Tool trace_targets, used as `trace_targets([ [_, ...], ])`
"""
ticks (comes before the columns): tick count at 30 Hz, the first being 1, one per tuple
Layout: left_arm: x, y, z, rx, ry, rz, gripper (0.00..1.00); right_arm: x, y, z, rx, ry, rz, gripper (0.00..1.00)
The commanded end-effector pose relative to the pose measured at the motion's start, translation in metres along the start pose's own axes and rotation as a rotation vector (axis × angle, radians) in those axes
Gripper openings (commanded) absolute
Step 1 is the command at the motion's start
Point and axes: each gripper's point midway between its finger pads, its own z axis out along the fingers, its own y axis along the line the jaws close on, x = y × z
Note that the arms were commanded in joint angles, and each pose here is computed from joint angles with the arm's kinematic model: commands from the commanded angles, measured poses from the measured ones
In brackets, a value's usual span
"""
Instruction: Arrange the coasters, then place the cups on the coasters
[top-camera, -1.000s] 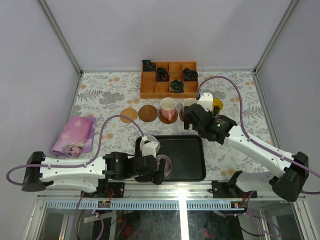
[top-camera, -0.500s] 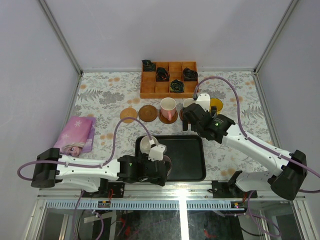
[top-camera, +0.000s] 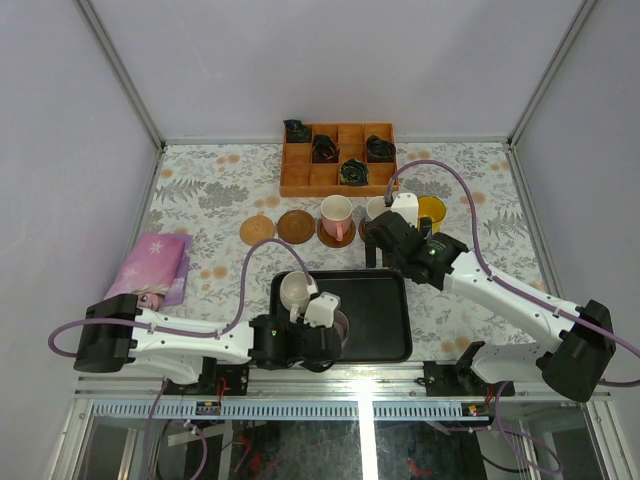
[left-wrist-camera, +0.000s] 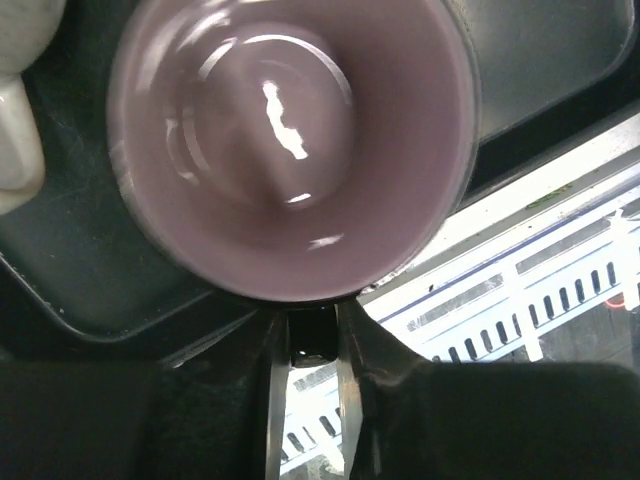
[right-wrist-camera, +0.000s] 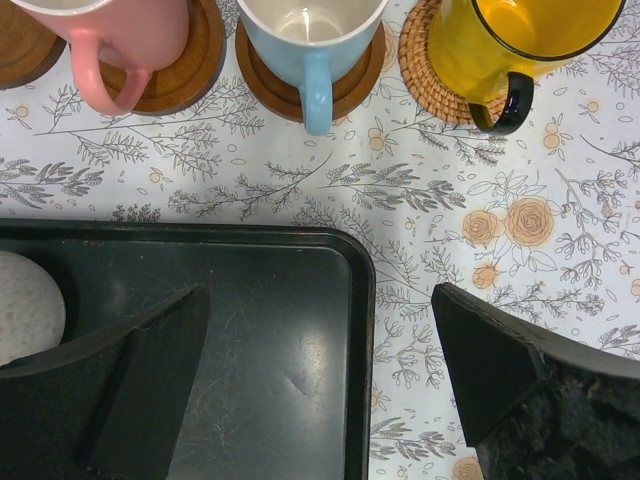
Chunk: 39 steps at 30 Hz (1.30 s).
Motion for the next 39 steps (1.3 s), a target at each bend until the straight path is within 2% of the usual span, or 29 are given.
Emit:
trace_targets([
  [1,-0.013,-0.018,-0.004,0.049,-0.041,-0.010,0.12,-0.009,0.003,-0.003,-0.036,-0.031,0.031,1.00],
  [3,-0.013,-0.018,-0.004,0.049,-0.042,-0.011,0.01,-0.007,0.004,-0.002,-0.040,-0.026,0.030,1.00],
  [4,-0.014,-0.019,-0.005,0.052,-0.048,-0.012,0.00,-0.007,0.004,-0.002,-0.040,-0.026,0.031,0.99],
  [11,-0.035,-0.020,-0.024,0.079,-0.159,0.039,0.00,-0.018,-0.003,-0.006,-0.013,-0.066,0.035,0.99],
  [15,-0.070,-0.019,-0.052,0.081,-0.294,0.038,0.00,-0.030,-0.012,-0.012,0.020,-0.119,0.049,1.00],
  [21,-0.126,-0.006,-0.094,-0.033,-0.499,0.031,0.00,-0.046,-0.022,-0.020,0.053,-0.195,0.082,0.98],
  [26,-0.179,0.023,-0.110,-0.144,-0.616,-0.021,0.00,-0.060,-0.021,-0.022,0.048,-0.241,0.094,0.97],
  [29,-0.211,0.044,-0.112,-0.146,-0.679,-0.085,0.00,-0.069,-0.018,-0.021,0.044,-0.252,0.088,0.97],
  [32,-0.241,0.080,-0.113,-0.187,-0.718,-0.168,0.00,-0.077,-0.016,-0.018,0.048,-0.257,0.075,0.97],
  [39,-0.274,0.130,-0.090,-0.299,-0.701,-0.179,0.00,-0.095,-0.021,-0.013,0.061,-0.290,0.082,0.97],
])
